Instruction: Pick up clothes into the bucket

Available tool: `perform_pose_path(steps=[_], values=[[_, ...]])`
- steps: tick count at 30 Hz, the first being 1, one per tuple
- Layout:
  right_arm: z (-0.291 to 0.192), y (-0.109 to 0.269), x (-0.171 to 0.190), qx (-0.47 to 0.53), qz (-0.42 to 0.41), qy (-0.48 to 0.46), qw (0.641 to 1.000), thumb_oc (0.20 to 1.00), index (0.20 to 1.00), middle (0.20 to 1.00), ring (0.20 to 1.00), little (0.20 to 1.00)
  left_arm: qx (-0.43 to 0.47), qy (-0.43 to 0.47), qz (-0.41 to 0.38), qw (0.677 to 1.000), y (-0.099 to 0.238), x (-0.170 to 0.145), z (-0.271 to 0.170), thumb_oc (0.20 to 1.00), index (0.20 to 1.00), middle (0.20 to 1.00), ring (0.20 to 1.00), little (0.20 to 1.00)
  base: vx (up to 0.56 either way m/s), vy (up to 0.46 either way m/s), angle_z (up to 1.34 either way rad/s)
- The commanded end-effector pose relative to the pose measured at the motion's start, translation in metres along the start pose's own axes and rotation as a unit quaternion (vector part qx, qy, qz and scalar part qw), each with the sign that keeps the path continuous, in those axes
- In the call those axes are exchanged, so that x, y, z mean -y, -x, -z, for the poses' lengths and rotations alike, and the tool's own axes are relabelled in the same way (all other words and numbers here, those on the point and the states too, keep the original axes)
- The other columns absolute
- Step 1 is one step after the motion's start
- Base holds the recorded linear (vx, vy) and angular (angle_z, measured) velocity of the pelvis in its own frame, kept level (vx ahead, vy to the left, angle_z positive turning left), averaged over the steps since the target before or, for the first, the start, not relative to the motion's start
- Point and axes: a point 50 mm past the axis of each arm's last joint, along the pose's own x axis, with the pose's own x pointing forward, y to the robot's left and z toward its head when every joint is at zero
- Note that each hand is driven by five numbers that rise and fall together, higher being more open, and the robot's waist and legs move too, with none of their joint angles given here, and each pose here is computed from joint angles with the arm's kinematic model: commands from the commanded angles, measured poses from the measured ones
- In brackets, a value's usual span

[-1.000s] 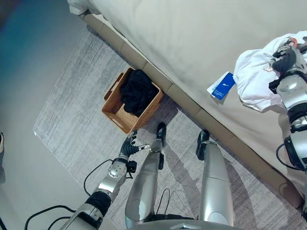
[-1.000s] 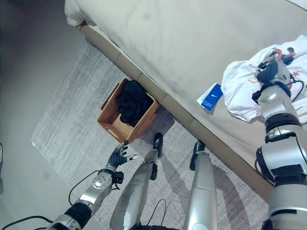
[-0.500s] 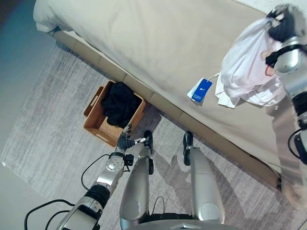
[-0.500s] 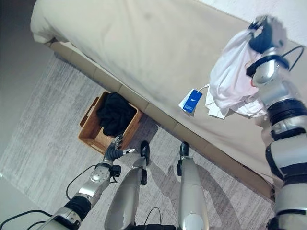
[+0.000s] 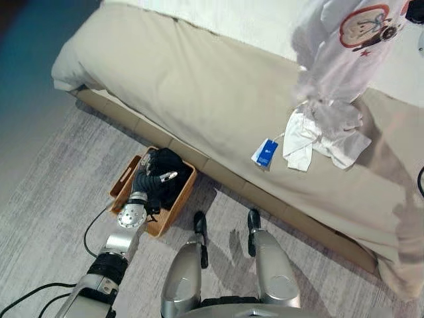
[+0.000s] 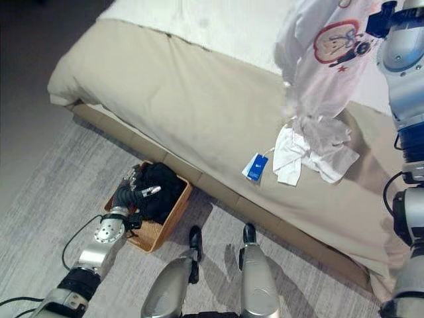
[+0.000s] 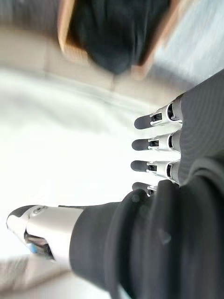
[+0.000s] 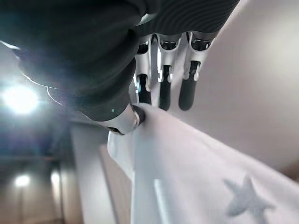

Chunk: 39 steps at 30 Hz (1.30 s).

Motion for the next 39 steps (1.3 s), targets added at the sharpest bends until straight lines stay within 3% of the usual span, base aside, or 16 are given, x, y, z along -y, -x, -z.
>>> perform_pose_path(steps=[1,16,39], values=[[-0.009,0.001,0.004,0.036,-0.006,-0.013,0.999,0.2,0.2,0.2,0.2,0.2,0.046,-0.012,0.015,0.999,0.009,-0.006,-0.011,1.0,1.0,1.0,1.0,1.0,0.1,0.032,-0.02],[-0.017,0.083,-0.045,0.028,-0.24,-0.16,0.957,0.2,0.2,0.2,0.2,0.2,0.181,0.032,0.112,0.977,-0.014,0.039,-0.089,1.0,1.0,1.0,1.0,1.0,0.09,-0.006,-0.04],[-0.096,0.092,-0.051,0.147,-0.283,-0.326,0.89,0.2,0.2,0.2,0.2,0.2,0.169,-0.015,0.213,0.962,-0.043,0.13,-0.109,1.0,1.0,1.0,1.0,1.0,0.01,-0.003,-0.05]])
